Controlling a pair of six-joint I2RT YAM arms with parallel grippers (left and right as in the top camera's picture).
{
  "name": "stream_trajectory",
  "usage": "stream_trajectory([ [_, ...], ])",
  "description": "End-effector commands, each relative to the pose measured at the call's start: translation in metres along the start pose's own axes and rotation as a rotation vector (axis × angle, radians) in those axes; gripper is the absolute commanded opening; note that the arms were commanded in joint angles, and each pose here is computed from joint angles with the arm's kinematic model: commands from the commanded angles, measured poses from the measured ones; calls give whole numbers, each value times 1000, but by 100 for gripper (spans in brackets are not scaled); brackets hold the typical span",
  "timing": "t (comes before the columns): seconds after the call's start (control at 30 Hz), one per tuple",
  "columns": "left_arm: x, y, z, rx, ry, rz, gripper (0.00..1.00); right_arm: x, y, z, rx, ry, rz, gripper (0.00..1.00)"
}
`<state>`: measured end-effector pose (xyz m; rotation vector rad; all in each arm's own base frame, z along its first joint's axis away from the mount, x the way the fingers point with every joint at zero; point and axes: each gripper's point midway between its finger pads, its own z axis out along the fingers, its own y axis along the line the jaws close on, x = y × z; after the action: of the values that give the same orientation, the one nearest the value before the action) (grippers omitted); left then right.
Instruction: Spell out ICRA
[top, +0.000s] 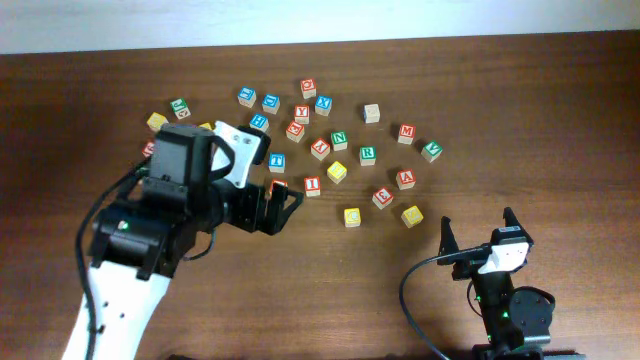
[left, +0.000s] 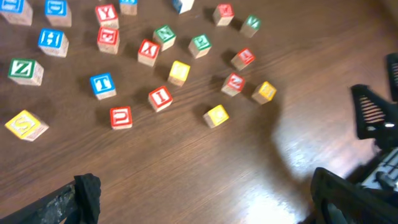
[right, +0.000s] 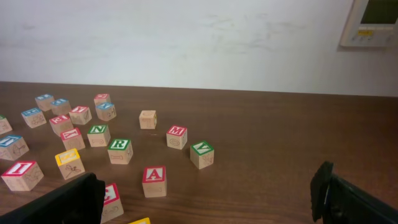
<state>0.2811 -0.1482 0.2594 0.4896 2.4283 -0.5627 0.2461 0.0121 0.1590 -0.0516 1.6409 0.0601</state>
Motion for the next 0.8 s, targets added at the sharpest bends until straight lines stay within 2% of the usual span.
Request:
stream_trajectory([
  [0.0,0,10,14,-44,42,-20,99,2,-1,0,4,3,2,98],
  [0.27,13,15,43,-19,149,-57,99,2,-1,0,4,3,2,98],
  [0.77,16,15,43,-19,161,-61,99,2,-1,0,4,3,2,98],
])
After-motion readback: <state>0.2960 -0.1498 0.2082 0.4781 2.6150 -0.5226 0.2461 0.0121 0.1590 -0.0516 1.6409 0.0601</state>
